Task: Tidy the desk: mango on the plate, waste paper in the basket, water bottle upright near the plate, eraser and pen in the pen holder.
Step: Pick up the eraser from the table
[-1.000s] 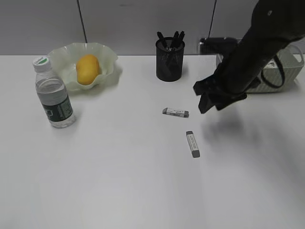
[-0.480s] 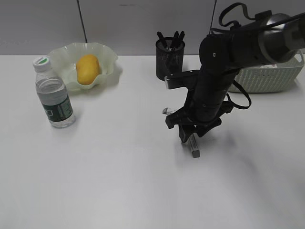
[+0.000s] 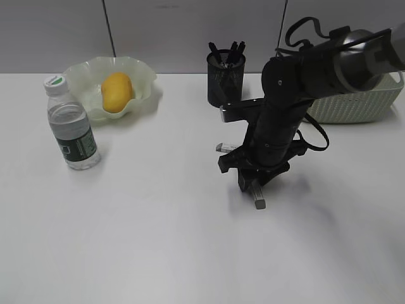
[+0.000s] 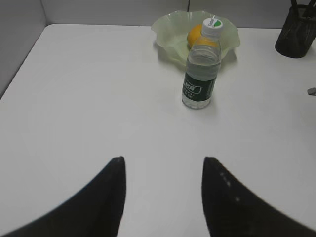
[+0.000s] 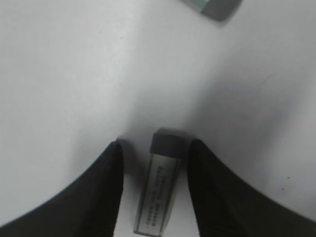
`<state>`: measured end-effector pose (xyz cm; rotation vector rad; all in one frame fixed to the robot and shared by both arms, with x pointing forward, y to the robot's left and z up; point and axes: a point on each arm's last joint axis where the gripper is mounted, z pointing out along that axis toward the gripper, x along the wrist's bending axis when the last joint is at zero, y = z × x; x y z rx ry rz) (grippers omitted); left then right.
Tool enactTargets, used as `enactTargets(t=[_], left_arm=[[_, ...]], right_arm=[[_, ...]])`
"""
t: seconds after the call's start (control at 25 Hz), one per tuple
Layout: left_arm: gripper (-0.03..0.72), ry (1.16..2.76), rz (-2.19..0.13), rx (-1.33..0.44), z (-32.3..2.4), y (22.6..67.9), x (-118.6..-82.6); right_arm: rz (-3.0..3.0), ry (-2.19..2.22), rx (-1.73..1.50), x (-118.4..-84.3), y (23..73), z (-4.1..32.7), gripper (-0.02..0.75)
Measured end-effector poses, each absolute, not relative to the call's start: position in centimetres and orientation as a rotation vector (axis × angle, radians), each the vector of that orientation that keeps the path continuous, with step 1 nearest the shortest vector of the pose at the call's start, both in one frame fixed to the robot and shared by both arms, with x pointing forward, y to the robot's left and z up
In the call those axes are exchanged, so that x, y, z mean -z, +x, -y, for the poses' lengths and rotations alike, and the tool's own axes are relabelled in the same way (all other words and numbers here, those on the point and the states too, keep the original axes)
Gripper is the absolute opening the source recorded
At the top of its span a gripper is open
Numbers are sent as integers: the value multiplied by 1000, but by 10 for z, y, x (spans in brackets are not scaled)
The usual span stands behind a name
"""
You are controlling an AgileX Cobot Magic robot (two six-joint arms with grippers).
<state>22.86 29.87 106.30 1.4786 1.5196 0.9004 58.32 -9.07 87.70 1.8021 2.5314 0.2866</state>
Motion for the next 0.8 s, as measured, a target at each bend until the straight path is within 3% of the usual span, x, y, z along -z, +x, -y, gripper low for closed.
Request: enactTargets(t=[0.16,0.28,0.52,0.64,0.8], left_arm=[[373,1479,-1520,-900,-299,229,-1063],[373,1479,-1520,-900,-299,229,-1063],[373,1479,-1520,-900,-299,229,-1063],[373,1479,-1520,-900,-299,229,-1063],[373,1479,-1520,-900,-299,229,-1063]], right_arm=[[-2513,1824,-299,-877,584,90,301],[-2508,1822,-309,-877,585,90,170],[-2480,1792,-381,-883,588,89,163],[-2386,1633,-606,-926,597,88,163],[-2069,1341,-1097,-1011,614,91,163]])
